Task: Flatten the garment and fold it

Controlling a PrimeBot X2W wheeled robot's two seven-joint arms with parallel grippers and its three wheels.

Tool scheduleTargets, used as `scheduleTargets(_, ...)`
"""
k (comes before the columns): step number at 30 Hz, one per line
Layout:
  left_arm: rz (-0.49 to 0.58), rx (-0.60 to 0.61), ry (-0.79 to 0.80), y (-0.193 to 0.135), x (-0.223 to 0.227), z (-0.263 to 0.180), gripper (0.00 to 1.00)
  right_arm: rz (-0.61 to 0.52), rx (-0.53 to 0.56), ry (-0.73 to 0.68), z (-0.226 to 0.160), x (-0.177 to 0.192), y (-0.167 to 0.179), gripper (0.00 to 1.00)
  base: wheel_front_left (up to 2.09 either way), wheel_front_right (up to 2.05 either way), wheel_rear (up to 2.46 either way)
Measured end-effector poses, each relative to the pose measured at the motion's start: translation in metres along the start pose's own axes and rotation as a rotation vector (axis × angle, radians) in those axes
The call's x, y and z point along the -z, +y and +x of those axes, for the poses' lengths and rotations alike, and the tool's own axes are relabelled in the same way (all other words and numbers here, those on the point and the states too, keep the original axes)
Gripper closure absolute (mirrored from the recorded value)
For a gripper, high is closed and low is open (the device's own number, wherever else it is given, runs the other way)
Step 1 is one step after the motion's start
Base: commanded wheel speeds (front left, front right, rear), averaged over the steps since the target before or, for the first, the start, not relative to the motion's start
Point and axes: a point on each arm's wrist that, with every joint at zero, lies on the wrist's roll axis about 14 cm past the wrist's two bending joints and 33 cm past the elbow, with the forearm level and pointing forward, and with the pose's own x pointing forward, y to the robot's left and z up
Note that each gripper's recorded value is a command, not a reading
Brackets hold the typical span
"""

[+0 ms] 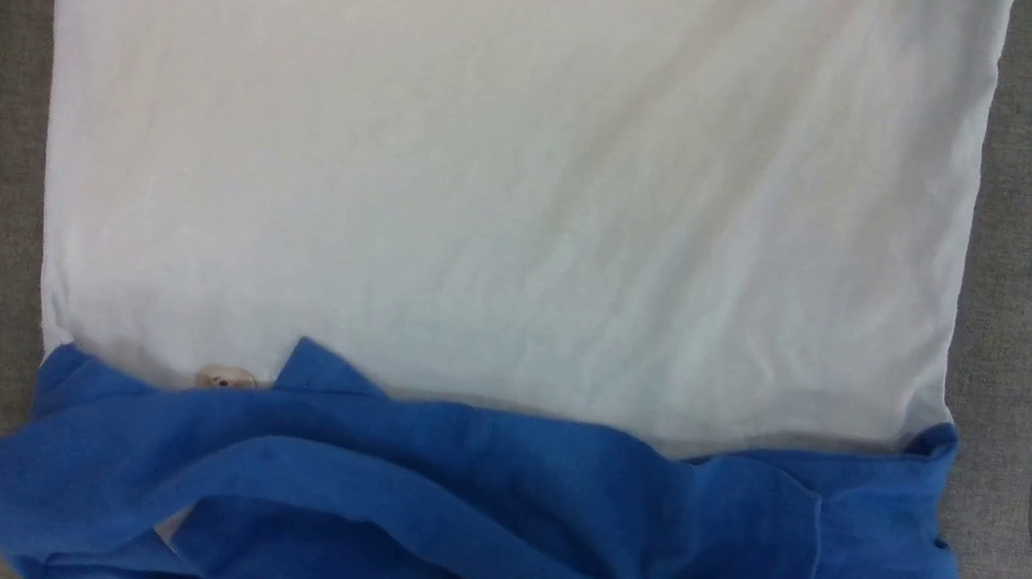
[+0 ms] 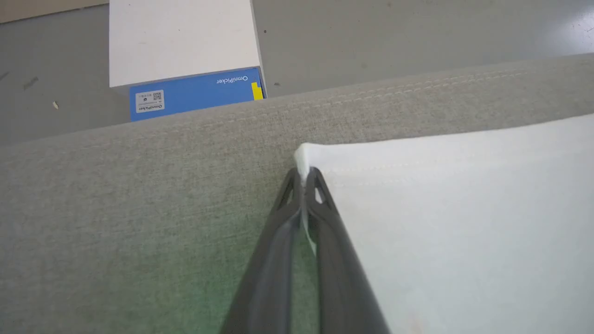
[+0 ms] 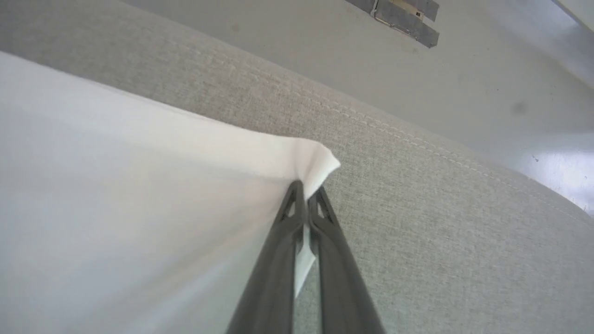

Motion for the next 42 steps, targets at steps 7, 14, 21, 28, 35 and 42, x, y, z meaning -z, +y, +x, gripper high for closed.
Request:
scheduleTargets(7, 0.087, -0.117, -0.315, 0.016, -0.063, -0.022, 1.00, -0.010, 0.073, -0.243, -0.021, -0.047, -0.021, 1.00, 0.00, 0.00, 0.00)
scheduleTargets(14, 0.136, -0.158, -0.633, 0.019, -0.120, -0.065, 1.00, 0.013, 0.122, -0.493, -0.058, -0.093, -0.041, 1.00, 0.00, 0.00, 0.00)
scheduleTargets(21, 0.160, -0.083, -0.763, 0.002, -0.123, -0.104, 1.00, 0.037, 0.050, -0.591, -0.085, -0.095, -0.030, 1.00, 0.00, 0.00, 0.00)
scheduleTargets(28, 0.135, -0.021, -0.752, -0.018, -0.063, -0.141, 1.00, 0.185, -0.081, -0.616, -0.110, -0.040, -0.016, 1.00, 0.00, 0.00, 0.00)
scheduleTargets(35, 0.077, -0.010, -0.698, -0.041, 0.010, -0.191, 1.00, 0.380, -0.185, -0.574, -0.144, 0.043, 0.010, 1.00, 0.00, 0.00, 0.00)
scheduleTargets(42, -0.049, 0.012, -0.611, -0.074, 0.081, -0.232, 1.00, 0.523, -0.209, -0.501, -0.180, 0.117, 0.024, 1.00, 0.00, 0.00, 0.00)
